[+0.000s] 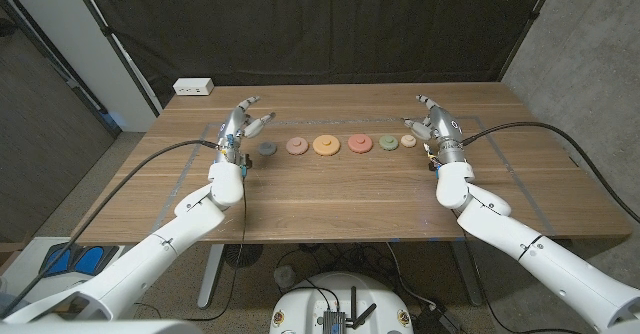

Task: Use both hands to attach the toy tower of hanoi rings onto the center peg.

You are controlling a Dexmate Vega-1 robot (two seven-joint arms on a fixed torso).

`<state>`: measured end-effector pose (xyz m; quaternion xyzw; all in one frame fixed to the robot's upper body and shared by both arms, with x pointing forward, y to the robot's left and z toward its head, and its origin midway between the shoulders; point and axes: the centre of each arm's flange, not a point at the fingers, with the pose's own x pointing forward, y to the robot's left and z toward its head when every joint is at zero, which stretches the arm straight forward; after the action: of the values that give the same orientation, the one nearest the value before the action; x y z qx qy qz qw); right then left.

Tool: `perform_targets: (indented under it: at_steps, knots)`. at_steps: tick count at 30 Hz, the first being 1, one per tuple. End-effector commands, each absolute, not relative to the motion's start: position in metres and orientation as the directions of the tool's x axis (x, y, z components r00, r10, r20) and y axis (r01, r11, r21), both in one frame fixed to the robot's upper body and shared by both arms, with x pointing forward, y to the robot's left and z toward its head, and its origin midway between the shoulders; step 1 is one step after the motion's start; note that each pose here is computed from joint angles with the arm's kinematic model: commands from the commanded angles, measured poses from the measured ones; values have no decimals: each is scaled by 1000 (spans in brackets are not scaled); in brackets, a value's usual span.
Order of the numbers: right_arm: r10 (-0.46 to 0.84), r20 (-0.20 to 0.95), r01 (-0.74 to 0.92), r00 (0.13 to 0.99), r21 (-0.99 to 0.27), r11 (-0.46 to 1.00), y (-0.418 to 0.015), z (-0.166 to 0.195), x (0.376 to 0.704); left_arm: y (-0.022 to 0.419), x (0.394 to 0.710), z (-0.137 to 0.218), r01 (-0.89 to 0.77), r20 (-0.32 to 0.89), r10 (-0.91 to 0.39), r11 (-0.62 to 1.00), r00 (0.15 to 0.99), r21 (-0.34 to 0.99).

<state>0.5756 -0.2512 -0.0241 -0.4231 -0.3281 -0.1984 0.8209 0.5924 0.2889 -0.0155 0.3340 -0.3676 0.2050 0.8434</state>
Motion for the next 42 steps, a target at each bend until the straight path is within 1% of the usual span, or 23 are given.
perform_targets:
  at_steps: [1,9,16,21,28,36,42]
  knots:
    - [-49,733,676,679,-597,431,-239,-20,565,290,580,-14,-693,789,126,573,602,437]
    - [-35,746,706,665,-612,358,-233,-15,560,289,575,-15,-727,798,128,514,590,455]
    - [-23,684,652,729,-683,330,-231,-11,560,288,577,-14,-696,752,126,501,647,515]
    - [-13,640,614,768,-730,299,-228,-5,561,289,579,-10,-682,731,110,476,673,555]
    - [-1,595,566,804,-764,311,-226,6,561,288,574,3,-669,705,94,421,703,612]
    - [20,523,496,852,-821,283,-224,16,562,284,571,14,-639,664,74,369,744,675]
    - [18,474,453,880,-850,269,-225,17,564,282,568,23,-593,609,63,328,790,735]
